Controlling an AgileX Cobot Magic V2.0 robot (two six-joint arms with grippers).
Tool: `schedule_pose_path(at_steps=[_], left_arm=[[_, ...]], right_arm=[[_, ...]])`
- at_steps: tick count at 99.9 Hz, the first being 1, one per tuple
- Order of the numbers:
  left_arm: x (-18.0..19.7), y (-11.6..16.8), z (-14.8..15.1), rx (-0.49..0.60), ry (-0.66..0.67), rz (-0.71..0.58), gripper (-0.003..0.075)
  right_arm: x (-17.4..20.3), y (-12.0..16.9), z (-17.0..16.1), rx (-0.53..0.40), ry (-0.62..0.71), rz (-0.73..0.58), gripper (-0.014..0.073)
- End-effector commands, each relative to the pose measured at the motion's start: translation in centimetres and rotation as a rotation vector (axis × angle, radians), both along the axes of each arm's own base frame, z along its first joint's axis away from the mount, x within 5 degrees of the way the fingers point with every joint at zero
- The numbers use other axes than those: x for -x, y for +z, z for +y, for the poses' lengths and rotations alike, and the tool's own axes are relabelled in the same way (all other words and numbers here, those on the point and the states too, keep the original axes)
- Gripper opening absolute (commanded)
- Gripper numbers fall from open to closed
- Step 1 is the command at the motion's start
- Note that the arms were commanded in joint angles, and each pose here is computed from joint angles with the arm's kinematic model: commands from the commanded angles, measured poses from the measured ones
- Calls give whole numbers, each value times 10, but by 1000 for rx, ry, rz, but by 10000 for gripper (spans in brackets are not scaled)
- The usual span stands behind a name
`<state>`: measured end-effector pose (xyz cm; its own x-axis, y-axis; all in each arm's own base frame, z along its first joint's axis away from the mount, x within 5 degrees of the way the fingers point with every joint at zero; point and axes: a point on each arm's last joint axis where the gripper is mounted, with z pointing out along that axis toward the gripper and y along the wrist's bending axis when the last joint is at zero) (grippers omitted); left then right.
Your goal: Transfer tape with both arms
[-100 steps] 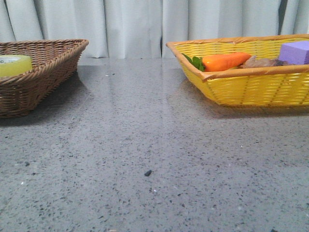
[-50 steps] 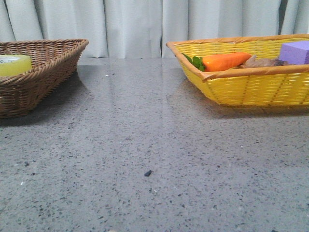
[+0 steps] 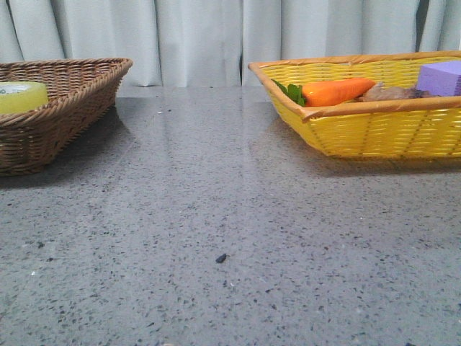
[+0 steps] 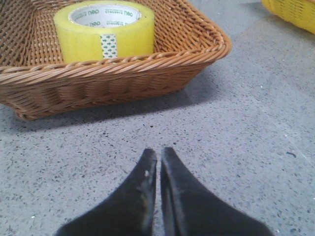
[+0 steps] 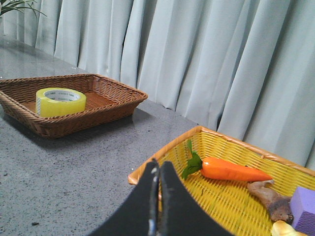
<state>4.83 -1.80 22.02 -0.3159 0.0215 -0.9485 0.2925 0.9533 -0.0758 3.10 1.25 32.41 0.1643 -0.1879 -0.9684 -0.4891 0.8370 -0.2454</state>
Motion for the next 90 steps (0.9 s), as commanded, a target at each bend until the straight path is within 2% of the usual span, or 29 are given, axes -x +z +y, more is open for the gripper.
schedule_pose_path(at_steps=[1, 19, 38, 90], left_arm=[[0, 14, 2, 52, 35, -148, -21], [2, -3, 7, 52, 126, -161, -21], [-4, -35, 11, 45, 205, -141, -21], [-4, -35, 11, 45, 204, -136, -21]], right_arm=[[1, 14, 0, -33, 4, -80, -74], [1, 14, 0, -33, 4, -80, -74], [1, 14, 0, -34, 5, -82, -74], [1, 14, 0, -34, 5, -82, -74]])
